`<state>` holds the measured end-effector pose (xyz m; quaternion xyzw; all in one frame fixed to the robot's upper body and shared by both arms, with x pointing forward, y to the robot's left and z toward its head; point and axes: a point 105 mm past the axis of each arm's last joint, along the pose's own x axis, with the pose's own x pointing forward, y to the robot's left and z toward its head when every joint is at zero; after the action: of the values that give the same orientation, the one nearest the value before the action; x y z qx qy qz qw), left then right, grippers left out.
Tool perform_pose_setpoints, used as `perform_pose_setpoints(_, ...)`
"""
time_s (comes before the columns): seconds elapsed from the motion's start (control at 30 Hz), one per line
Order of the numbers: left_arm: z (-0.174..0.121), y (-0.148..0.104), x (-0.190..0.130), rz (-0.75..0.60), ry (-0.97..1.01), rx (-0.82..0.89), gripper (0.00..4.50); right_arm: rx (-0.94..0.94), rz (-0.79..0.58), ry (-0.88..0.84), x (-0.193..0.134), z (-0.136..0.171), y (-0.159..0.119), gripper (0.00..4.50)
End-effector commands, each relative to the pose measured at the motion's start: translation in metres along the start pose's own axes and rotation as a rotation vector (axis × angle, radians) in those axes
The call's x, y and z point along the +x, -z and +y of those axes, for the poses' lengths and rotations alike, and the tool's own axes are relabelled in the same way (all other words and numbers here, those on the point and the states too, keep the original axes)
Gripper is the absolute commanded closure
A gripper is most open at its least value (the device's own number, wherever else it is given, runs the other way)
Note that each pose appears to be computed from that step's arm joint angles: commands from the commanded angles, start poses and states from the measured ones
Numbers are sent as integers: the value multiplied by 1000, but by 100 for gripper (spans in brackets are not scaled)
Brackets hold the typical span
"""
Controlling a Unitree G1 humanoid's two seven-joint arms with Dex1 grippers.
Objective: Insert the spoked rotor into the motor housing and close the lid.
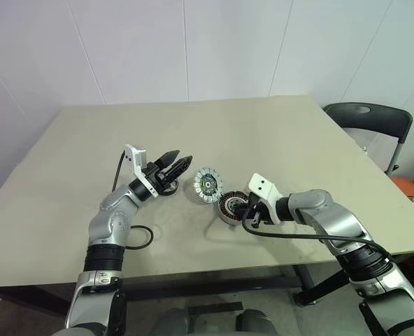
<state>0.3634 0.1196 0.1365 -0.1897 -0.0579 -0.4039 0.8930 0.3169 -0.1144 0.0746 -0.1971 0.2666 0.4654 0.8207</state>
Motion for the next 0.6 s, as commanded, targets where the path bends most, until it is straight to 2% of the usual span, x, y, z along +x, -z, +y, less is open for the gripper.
perform_pose_setpoints(0.03,-2,-7,1,-14,10,37,121,-42,-37,50,-2,-8,-12,399)
perform_pose_setpoints(0.6,-2,-6,1,-9,12,40,121,-55,-44,101,1,-17,-11,399)
